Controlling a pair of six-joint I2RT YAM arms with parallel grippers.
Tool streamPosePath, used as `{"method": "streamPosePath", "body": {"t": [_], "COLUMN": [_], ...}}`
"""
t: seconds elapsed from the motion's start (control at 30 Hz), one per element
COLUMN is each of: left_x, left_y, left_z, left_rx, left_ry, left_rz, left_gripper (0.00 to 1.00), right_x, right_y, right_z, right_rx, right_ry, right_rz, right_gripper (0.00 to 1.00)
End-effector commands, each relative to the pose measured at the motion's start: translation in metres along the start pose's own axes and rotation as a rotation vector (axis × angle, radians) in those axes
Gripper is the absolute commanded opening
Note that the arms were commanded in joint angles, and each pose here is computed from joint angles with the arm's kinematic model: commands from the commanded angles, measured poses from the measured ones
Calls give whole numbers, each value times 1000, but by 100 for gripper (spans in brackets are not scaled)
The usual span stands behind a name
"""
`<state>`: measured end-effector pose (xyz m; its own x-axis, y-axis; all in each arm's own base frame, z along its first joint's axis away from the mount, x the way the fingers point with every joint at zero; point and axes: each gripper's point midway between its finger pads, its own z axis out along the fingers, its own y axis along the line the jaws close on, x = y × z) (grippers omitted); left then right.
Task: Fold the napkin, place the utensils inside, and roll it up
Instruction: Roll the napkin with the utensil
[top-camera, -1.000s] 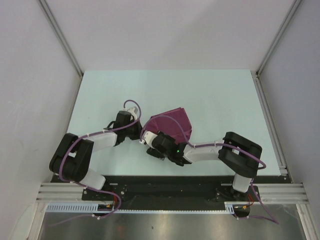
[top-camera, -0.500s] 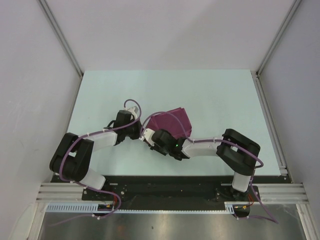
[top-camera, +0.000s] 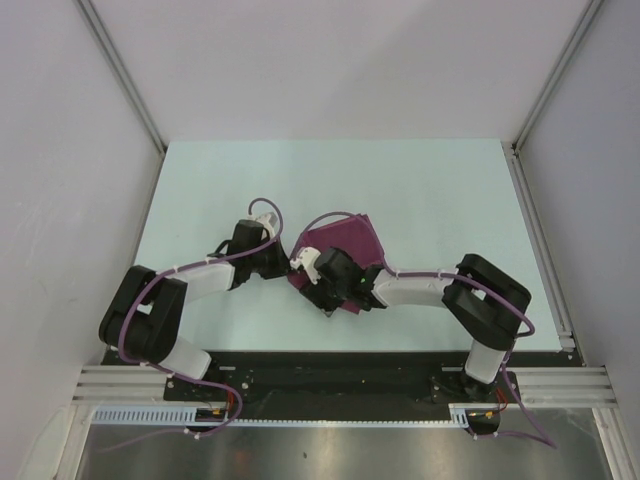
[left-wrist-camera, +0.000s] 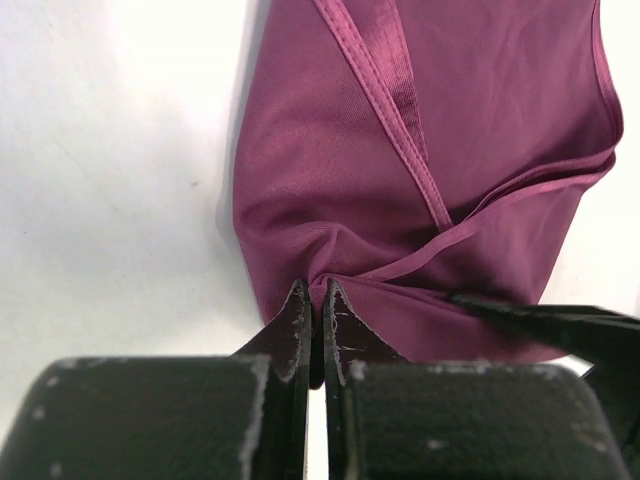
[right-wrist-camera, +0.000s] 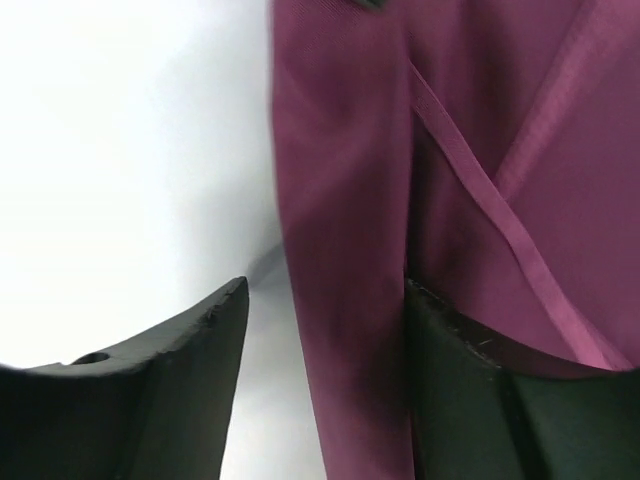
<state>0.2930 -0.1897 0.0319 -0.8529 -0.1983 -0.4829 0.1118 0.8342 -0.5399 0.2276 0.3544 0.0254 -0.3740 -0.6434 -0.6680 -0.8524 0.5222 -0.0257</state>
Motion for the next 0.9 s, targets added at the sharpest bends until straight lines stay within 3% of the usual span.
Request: {"method": "streamPosePath", "body": {"t": [0.0, 0.2, 0.33, 0.63, 0.87], "left_x": [-15, -14, -13, -13, -14], "left_y": [-9, -9, -8, -8, -10], "left_z": [-4, -3, -3, -3, -3], "left_rx": [20, 17, 14, 16, 20], "left_ry": [-24, -14, -9, -8, -9], "left_rz": [40, 36, 35, 35, 38], "left_gripper": [0, 0, 0, 0, 0], "right_x": [-5, -35, -36, -24, -15], "right_y": [-17, -11, 11, 16, 8], "right_z": [-28, -50, -44, -21, -11], "right_rx": [162, 305, 262, 150, 71], "right_ry": [-3, -134, -157, -112, -69], "right_rz": [5, -161, -286, -267, -231], "right_gripper": [67, 73, 72, 66, 53]}}
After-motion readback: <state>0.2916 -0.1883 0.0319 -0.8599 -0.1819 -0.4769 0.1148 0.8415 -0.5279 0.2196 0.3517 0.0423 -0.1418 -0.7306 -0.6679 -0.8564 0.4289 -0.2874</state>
